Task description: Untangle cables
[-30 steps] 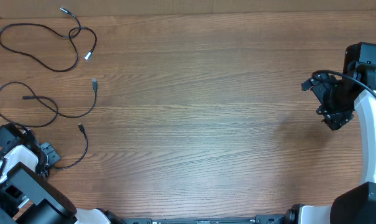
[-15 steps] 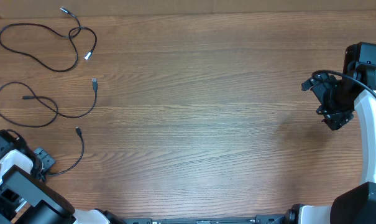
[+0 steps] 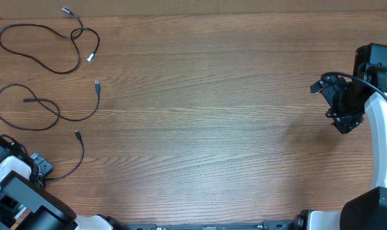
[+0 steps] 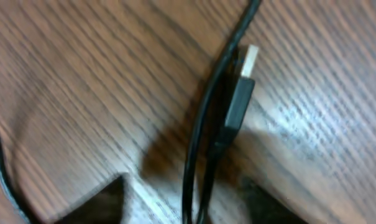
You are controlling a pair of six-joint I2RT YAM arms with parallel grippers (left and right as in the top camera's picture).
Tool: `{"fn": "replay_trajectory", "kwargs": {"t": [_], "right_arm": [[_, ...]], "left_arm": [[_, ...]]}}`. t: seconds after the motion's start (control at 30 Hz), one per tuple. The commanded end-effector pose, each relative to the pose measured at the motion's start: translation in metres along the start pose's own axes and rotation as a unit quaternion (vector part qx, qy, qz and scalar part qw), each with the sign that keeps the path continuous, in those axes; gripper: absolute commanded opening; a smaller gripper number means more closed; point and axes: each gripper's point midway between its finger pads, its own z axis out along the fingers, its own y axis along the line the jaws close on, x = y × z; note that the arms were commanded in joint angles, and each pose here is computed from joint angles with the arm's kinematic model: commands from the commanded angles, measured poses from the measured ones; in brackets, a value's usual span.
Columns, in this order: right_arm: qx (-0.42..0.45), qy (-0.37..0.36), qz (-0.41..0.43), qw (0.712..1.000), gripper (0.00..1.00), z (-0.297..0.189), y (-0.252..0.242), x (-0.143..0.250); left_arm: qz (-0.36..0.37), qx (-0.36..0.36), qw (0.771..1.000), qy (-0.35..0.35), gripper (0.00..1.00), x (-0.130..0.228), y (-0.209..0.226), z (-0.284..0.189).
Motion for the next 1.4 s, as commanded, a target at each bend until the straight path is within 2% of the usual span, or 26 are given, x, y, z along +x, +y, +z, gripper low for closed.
{"fn": "replay_trajectory", "kwargs": {"t": [0.0, 0.27, 0.53, 0.73, 0.83, 0.93, 1.1, 1.2, 1.3, 1.33, 1.37], "right_arm": [[0.001, -0.006, 0.003, 1.0, 1.0, -0.001, 0.0, -0.004], [0.001, -0.006, 0.003, 1.0, 1.0, -0.001, 0.0, -0.004], [0.001, -0.006, 0.003, 1.0, 1.0, -0.001, 0.0, -0.004], [0.001, -0.006, 0.003, 1.0, 1.0, -0.001, 0.0, -0.004], [0.001, -0.006, 0.003, 1.0, 1.0, -0.001, 0.0, -0.004], [0.001, -0.006, 0.003, 1.0, 1.0, -0.001, 0.0, -0.004], [0.001, -0.006, 0.003, 1.0, 1.0, -0.001, 0.0, -0.004], [0.001, -0.006, 0.003, 1.0, 1.0, -0.001, 0.0, -0.004], [0.001, -0.006, 0.003, 1.0, 1.0, -0.001, 0.0, -0.004], [0.001, -0.006, 0.003, 1.0, 1.0, -0.001, 0.0, -0.004], [0.001, -0.006, 0.003, 1.0, 1.0, -0.001, 0.0, -0.004]], "left_arm": [[0.013, 0.033, 0.999, 0.041, 1.0, 0.021, -0.014, 0.012], [0.004, 0.133, 0.991, 0.023, 0.99, -0.006, -0.045, -0.016], [-0.07, 0.175, 0.982, -0.001, 1.0, -0.03, -0.061, -0.066], [-0.033, 0.197, 0.978, -0.067, 1.0, -0.04, -0.083, -0.119], [-0.003, 0.235, 0.966, -0.108, 1.0, -0.04, -0.105, -0.157], [0.046, 0.301, 0.942, -0.143, 0.99, -0.033, -0.137, -0.198], [0.192, 0.392, 0.881, -0.181, 1.0, 0.002, -0.2, -0.254], [0.29, 0.425, 0.838, -0.18, 1.0, 0.036, -0.236, -0.272], [0.381, 0.449, 0.788, -0.182, 1.0, 0.075, -0.266, -0.29], [0.42, 0.459, 0.761, -0.182, 1.0, 0.095, -0.278, -0.298], [0.435, 0.464, 0.75, -0.181, 1.0, 0.104, -0.284, -0.303]]}}
